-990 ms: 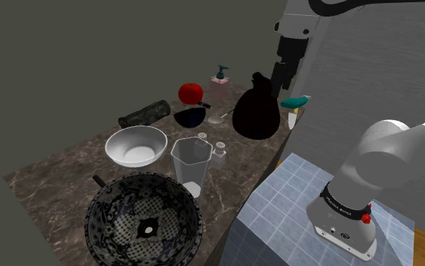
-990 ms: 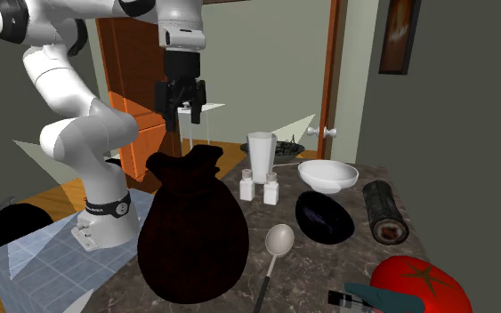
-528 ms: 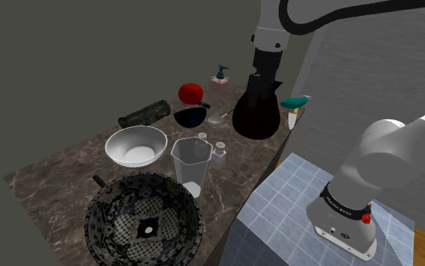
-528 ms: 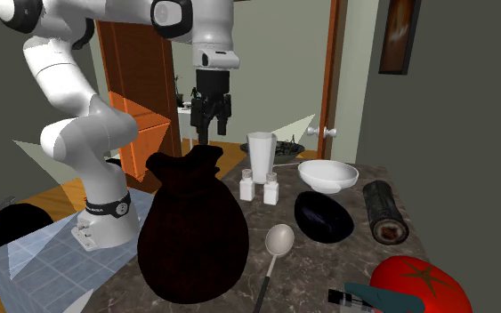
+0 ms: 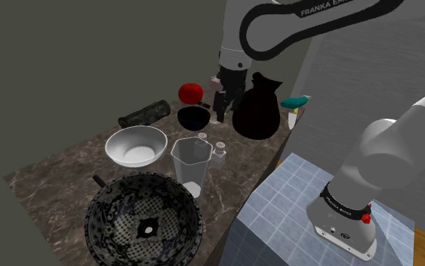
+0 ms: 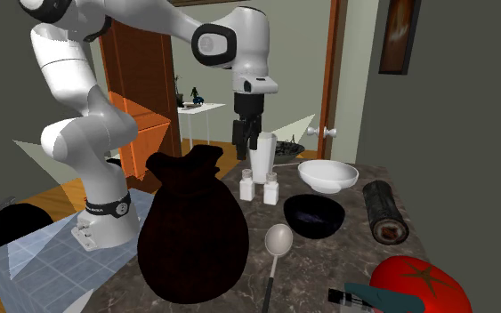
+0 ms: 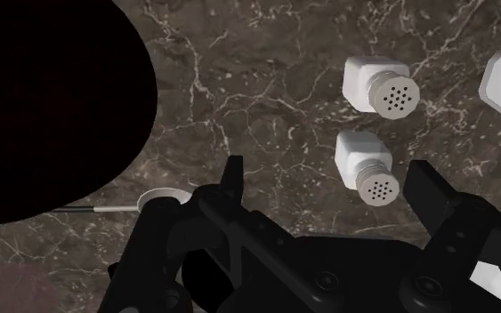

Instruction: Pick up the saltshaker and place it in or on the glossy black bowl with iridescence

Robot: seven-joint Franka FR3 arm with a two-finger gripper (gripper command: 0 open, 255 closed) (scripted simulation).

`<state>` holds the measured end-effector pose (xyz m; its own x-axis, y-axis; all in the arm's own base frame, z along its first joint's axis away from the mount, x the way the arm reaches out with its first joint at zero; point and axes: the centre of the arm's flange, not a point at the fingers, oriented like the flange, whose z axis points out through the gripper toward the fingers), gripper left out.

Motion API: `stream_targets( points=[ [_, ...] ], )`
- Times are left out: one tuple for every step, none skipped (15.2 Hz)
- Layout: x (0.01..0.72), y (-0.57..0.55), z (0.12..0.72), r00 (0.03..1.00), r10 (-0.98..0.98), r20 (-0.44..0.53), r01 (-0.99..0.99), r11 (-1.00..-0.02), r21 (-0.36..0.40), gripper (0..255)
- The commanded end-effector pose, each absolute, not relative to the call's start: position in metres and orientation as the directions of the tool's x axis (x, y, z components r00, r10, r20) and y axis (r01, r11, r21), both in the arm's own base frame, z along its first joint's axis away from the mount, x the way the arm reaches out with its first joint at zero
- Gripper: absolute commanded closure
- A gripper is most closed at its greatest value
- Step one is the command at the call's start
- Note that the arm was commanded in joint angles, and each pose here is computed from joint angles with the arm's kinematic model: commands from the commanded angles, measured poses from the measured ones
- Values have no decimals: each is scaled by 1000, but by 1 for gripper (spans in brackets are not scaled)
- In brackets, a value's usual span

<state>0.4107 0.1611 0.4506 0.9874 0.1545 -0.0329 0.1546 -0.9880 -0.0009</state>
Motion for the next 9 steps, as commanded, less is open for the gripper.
stream_targets(
  points=[
    [423,180,439,987,161,-27,161,-987,-3,0],
    [430,189,433,986,164,-24,164,-986,-4,0],
    [436,199,427,986,167,-22,167,-986,-4,0],
    [442,208,421,985,170,-20,170,-985,-5,0],
    [448,218,415,985,173,-17,173,-985,-5,0],
    [455,228,409,984,177,-15,177,-984,-6,0],
    [456,230,408,984,177,-14,177,-984,-6,0],
    [456,230,402,984,177,-14,177,-984,-6,0],
    [456,230,397,984,177,-14,177,-984,-6,0]
  ],
)
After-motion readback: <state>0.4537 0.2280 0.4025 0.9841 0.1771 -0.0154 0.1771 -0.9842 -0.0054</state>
